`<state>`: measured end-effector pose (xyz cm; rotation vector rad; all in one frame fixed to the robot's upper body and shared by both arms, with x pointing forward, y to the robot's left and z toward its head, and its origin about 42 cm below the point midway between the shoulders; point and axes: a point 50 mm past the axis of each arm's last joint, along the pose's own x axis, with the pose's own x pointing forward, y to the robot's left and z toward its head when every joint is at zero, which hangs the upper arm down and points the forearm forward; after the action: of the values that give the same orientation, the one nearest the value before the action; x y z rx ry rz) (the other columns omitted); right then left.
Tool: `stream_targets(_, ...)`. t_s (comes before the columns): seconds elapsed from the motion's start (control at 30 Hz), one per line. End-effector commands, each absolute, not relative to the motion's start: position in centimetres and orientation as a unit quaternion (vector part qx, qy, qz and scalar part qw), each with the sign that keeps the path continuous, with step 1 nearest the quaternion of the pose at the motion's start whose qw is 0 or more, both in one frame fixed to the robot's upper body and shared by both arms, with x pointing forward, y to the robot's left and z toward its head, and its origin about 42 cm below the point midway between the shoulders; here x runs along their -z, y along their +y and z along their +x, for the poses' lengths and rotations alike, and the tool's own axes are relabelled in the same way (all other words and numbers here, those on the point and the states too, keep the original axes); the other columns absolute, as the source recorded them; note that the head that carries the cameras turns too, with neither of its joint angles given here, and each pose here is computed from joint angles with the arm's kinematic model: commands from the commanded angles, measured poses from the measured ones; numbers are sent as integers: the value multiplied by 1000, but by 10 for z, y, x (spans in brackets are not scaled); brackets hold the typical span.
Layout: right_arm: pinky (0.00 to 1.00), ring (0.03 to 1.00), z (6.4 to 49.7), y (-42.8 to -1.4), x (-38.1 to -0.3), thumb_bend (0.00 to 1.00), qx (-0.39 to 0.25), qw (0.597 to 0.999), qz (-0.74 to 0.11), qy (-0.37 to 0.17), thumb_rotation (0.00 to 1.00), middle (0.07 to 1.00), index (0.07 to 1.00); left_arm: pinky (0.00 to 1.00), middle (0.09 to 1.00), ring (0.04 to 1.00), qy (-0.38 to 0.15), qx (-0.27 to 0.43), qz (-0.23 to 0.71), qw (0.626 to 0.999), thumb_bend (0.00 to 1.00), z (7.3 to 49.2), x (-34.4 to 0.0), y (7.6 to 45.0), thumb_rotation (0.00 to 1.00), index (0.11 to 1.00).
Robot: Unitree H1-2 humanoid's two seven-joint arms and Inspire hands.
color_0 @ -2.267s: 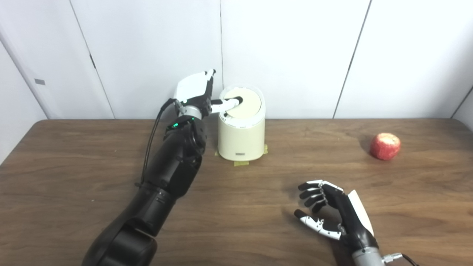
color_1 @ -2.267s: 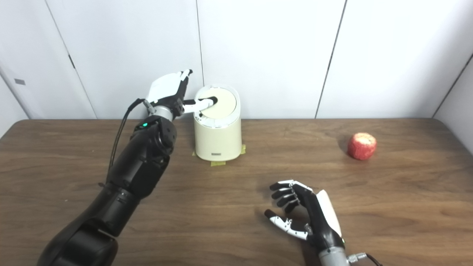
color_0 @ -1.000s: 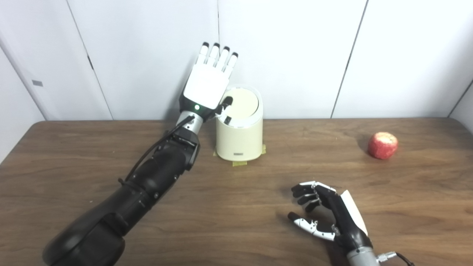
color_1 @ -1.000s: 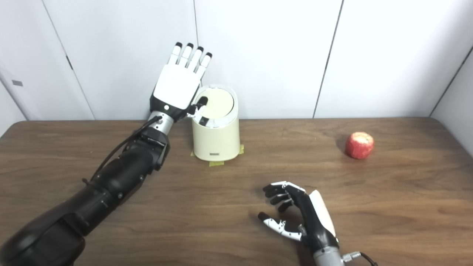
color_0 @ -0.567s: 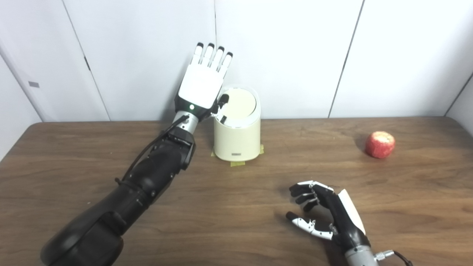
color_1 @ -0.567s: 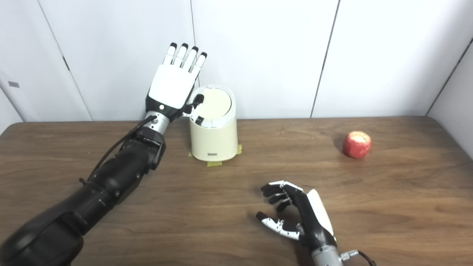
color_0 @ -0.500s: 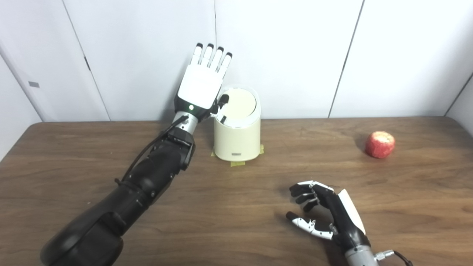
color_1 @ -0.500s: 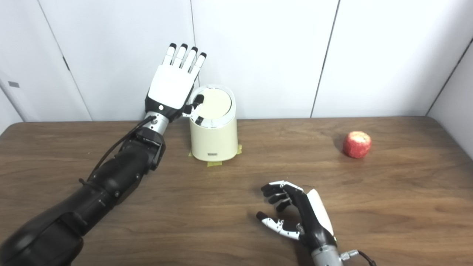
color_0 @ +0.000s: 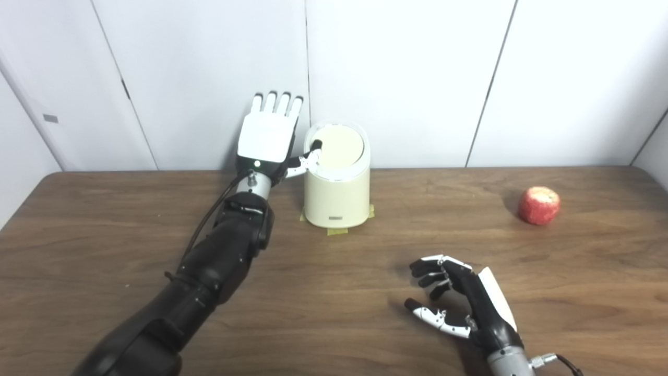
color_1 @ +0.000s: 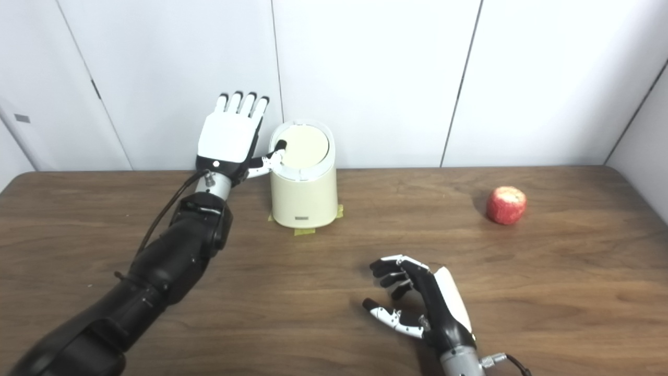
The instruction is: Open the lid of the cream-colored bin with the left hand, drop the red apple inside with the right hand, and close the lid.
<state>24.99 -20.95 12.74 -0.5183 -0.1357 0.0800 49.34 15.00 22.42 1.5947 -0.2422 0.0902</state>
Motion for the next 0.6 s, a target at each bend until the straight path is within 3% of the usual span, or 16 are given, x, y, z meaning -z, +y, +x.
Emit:
stream_targets(0.0, 497, 599, 255, -204, -139, 321, -46, 962, -255, -89, 84, 639, 629, 1000, 1000, 1000, -90, -39, 696, 711, 715, 497, -238, 149, 939, 1000)
stream_targets(0.3, 483, 594, 255, -203, -139, 325, -49, 963, -252, -85, 50, 637, 624, 1000, 1000, 1000, -40, -22, 649, 759, 726, 498, -245, 150, 864, 1000)
stream_targets(0.57, 483, 597, 256, -202, -139, 328, -50, 963, -253, -83, 52, 640, 625, 1000, 1000, 1000, -19, -13, 619, 785, 740, 501, -251, 146, 897, 1000)
